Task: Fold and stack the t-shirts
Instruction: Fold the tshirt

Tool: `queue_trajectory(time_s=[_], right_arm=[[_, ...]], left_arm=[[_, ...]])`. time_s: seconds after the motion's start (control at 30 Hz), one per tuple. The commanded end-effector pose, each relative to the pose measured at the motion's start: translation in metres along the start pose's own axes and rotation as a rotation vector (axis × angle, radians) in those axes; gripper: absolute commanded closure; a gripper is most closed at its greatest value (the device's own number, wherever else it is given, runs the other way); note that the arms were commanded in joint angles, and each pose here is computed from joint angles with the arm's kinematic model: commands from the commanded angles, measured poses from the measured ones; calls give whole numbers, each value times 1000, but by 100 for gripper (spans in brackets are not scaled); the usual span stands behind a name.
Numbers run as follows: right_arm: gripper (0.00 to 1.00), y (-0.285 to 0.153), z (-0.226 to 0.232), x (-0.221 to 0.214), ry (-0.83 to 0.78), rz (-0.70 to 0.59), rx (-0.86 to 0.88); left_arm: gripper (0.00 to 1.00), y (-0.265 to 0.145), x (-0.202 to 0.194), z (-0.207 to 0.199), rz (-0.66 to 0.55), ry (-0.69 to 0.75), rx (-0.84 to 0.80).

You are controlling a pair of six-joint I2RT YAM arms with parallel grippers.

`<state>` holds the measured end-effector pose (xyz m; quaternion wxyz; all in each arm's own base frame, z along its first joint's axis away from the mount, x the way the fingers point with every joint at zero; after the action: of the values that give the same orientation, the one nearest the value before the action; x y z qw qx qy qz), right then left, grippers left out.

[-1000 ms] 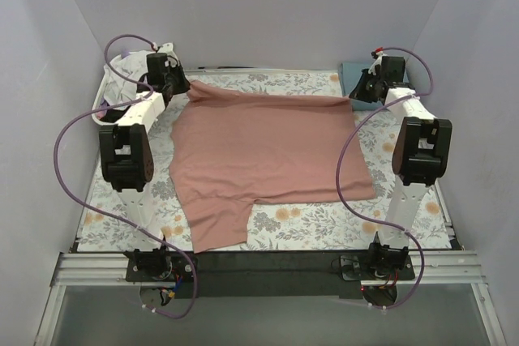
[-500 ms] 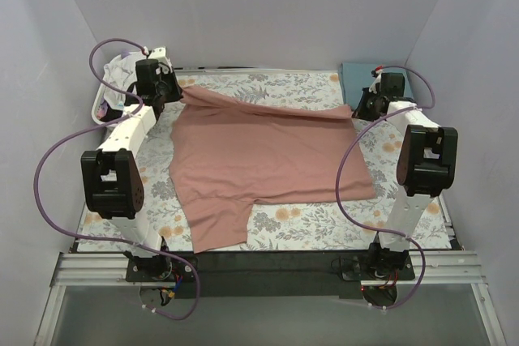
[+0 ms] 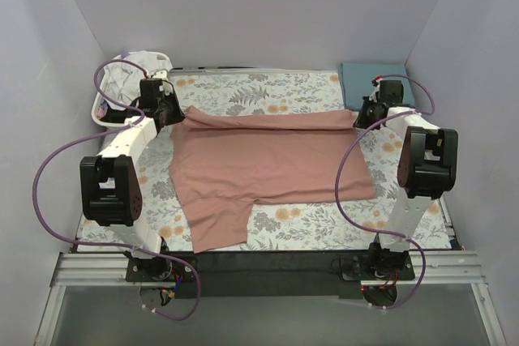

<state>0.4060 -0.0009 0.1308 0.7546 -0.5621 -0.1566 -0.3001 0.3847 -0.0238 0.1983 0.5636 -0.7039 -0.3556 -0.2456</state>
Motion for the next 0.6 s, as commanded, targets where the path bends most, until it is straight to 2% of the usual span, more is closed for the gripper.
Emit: queue_trajectory(time_s=[0.0,0.23,0.4,0.57], right_arm=[[99,-21,3,18,3,-98,-14],[99,-42,15,64,-28,-240,-12],[99,-37,20,94,-41,-275,2],[99,-34,13,65,-25,-203,-13]], left_arm=[[100,-12,2,-1,-9,-37,-3],[100,0,0,-3,25,-66,-21],[100,6,15,-9,6,-80,-56],[100,2,11,-8,13,-79,-48]])
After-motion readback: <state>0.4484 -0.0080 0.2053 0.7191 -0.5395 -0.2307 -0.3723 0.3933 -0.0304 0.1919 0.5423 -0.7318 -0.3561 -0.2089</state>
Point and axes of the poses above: each gripper's point midway between its finger pads, its own y axis out along the fingers, its own z axis along the line the jaws close on, x = y × z, the point moved 10 cm from there along -y, back along the fingers, and after that the axes turned 1 degree about y, right-handed, at the moved point
